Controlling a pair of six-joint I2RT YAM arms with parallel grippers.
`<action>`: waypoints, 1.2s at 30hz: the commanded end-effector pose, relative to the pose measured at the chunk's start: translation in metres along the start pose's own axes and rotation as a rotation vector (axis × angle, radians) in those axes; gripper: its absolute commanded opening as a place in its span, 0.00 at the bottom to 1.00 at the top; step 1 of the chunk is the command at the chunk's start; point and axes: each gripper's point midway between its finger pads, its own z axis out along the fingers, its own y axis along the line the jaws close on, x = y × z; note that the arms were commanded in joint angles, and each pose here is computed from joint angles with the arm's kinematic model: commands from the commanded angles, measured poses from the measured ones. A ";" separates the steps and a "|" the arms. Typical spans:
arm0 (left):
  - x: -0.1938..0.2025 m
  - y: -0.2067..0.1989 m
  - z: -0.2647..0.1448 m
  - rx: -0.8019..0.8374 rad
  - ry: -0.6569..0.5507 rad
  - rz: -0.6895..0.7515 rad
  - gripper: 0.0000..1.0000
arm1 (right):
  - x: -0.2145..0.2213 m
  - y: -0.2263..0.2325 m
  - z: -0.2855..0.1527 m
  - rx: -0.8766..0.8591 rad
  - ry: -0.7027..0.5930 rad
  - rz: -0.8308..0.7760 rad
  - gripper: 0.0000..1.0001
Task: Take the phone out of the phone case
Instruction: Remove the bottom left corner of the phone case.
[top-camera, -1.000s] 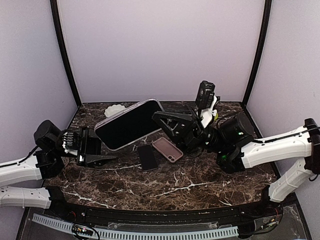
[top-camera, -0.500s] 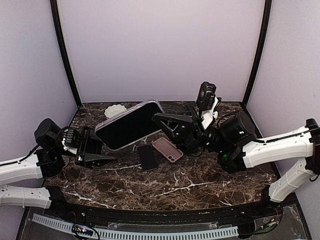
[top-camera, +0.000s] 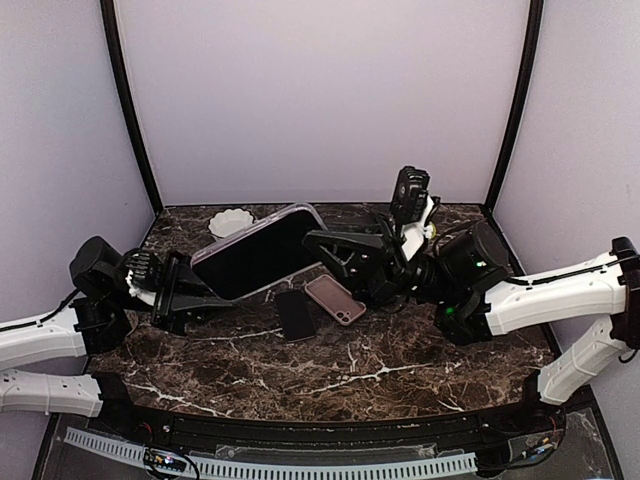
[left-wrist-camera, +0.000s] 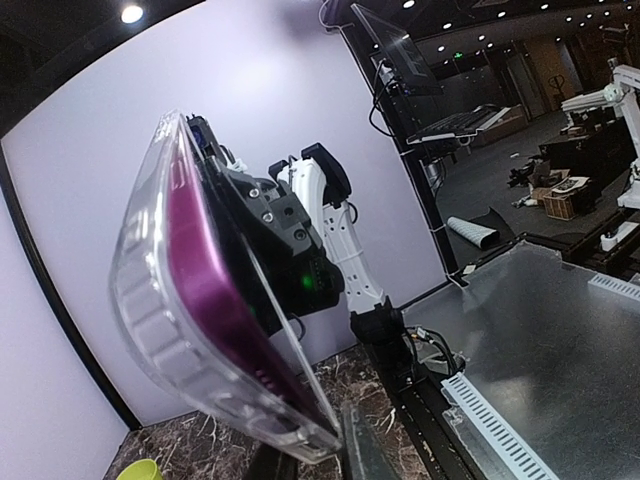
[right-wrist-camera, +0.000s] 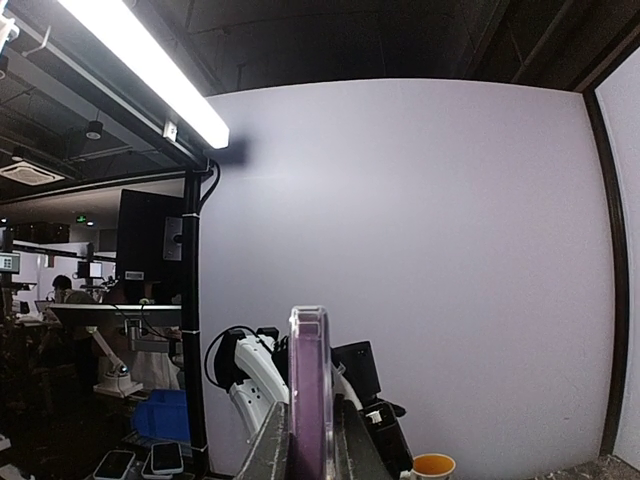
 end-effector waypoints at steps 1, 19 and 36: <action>-0.021 0.000 -0.001 0.003 -0.032 0.092 0.13 | -0.036 0.000 0.007 0.007 -0.109 0.021 0.00; 0.002 0.008 -0.002 -0.020 0.126 0.258 0.09 | -0.010 -0.015 0.008 0.096 0.025 0.331 0.00; 0.055 0.048 -0.032 -0.201 0.249 0.357 0.08 | -0.016 -0.019 0.000 0.140 0.065 0.318 0.00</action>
